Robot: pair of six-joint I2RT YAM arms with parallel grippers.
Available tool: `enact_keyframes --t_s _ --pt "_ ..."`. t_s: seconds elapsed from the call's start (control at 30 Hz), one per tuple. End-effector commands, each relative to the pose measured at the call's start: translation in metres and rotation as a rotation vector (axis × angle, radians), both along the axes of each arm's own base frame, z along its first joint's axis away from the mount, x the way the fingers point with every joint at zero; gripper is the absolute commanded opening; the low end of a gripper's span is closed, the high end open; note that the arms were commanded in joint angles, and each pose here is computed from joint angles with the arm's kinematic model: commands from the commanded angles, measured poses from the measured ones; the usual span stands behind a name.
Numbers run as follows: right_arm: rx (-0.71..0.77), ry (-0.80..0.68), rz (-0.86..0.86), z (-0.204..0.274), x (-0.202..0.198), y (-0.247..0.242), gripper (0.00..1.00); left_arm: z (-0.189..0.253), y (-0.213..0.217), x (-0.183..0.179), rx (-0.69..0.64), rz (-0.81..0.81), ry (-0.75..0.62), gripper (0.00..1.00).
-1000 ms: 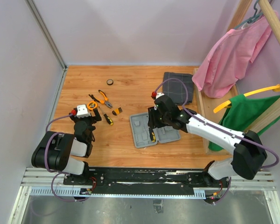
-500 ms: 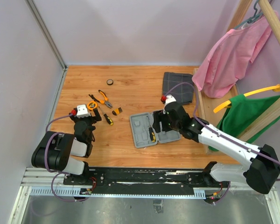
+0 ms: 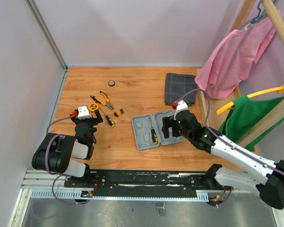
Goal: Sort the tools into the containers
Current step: Adjust the screwdriver in the storage box.
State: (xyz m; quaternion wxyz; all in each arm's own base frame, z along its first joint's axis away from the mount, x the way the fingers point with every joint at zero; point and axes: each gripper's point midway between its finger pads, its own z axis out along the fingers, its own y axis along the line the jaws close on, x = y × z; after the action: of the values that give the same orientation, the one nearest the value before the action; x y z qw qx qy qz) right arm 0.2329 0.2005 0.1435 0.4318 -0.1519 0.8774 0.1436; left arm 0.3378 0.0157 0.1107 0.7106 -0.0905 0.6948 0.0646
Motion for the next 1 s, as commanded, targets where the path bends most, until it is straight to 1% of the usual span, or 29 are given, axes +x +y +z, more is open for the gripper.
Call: enact_keyframes --t_s 0.0,0.13,0.27,0.37,0.47,0.63,0.77,0.97 --pt "-0.034 0.002 0.0 -0.009 -0.009 -0.011 0.89 0.008 0.005 0.002 -0.002 0.025 -0.027 0.99" --pt "-0.031 0.051 0.082 -0.021 -0.019 0.0 0.9 0.008 0.005 0.002 -0.002 0.026 -0.027 0.99" --pt "0.018 0.132 0.194 -0.029 -0.031 0.024 0.85 0.008 0.006 0.002 -0.002 0.027 -0.028 0.99" --pt "0.056 0.177 0.231 -0.034 -0.034 0.039 0.8 0.008 0.005 0.002 -0.002 0.026 -0.028 0.99" --pt "0.053 0.215 0.247 -0.041 -0.033 0.048 0.74 0.008 0.005 0.002 -0.002 0.025 -0.028 0.99" --pt "0.023 0.25 0.241 -0.053 -0.025 0.056 0.59 0.008 0.005 0.002 -0.001 0.026 -0.027 0.99" --pt "0.003 0.245 0.233 -0.058 -0.016 0.062 0.46 0.008 0.006 0.002 -0.001 0.027 -0.026 0.99" --pt "-0.01 0.258 0.238 -0.066 -0.004 0.075 0.37 0.008 0.006 0.002 -0.002 0.027 -0.028 0.99"
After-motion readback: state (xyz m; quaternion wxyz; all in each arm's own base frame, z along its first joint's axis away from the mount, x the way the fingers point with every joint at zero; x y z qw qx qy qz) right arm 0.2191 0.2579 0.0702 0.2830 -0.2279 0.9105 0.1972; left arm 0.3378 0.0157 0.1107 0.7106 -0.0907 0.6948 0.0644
